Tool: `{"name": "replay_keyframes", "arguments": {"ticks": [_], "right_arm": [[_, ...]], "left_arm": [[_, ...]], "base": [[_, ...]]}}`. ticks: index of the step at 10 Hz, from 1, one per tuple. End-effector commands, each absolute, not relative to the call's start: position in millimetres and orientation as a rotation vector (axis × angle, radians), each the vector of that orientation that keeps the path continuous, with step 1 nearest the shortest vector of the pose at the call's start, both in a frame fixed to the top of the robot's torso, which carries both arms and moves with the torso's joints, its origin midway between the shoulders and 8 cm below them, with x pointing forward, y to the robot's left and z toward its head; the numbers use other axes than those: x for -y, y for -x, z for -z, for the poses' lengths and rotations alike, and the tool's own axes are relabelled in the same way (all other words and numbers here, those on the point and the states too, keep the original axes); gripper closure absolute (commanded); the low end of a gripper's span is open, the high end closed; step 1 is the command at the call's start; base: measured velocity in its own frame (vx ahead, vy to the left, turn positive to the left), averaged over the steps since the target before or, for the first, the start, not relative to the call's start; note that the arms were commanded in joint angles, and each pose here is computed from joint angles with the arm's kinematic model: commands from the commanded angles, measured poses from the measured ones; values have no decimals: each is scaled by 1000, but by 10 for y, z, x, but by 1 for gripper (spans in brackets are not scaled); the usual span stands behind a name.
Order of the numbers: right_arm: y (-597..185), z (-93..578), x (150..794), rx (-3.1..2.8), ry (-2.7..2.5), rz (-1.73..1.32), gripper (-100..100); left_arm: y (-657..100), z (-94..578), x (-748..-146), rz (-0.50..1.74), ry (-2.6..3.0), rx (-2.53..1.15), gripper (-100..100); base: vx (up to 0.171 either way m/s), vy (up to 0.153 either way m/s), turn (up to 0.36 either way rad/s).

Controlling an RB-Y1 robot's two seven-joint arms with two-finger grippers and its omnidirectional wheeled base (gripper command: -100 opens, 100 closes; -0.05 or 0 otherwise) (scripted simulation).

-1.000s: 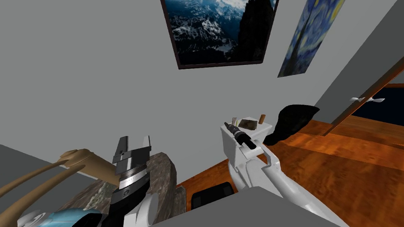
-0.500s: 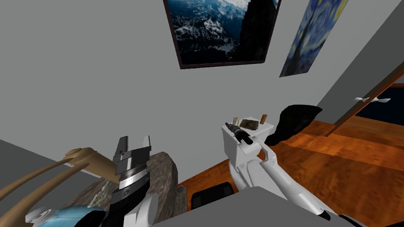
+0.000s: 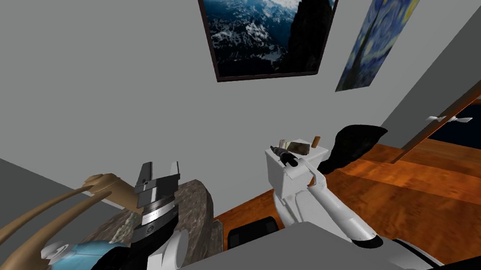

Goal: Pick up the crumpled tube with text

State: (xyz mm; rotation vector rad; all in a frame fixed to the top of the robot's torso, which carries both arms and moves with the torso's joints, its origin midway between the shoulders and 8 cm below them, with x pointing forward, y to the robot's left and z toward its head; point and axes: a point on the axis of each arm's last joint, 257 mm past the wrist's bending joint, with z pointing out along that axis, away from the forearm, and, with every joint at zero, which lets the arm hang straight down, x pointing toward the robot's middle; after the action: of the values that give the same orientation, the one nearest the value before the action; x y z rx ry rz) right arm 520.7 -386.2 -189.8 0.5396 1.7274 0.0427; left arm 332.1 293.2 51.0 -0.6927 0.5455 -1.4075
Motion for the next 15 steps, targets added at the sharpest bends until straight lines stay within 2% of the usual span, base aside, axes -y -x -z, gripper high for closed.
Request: {"name": "replay_keyframes", "arguments": {"ticks": [1,7,11,12,13,15], "right_arm": [[-5220,1926,3984,-1755,-537,18,-100],[-5254,1904,4501,-1833,-518,259,-100],[-5250,1871,4638,-1845,-514,317,-100],[-5247,1872,4647,-1847,-514,321,0],[-5269,1906,4755,-1862,-504,317,-100],[-5278,1949,4703,-1886,-479,307,-100]], "left_arm": [[-3321,-510,-2932,1408,693,-545,0],[-3321,-510,-2932,1408,693,-545,0],[-3321,-510,-2932,1408,693,-545,0],[-3321,-510,-2932,1407,693,-546,0],[-3321,-510,-2932,1407,693,-546,0],[-3321,-510,-2932,1408,693,-545,0]], "base": [[1,14,13],[1,18,19],[0,9,9],[0,0,0],[49,50,-163],[53,71,-48]]}}
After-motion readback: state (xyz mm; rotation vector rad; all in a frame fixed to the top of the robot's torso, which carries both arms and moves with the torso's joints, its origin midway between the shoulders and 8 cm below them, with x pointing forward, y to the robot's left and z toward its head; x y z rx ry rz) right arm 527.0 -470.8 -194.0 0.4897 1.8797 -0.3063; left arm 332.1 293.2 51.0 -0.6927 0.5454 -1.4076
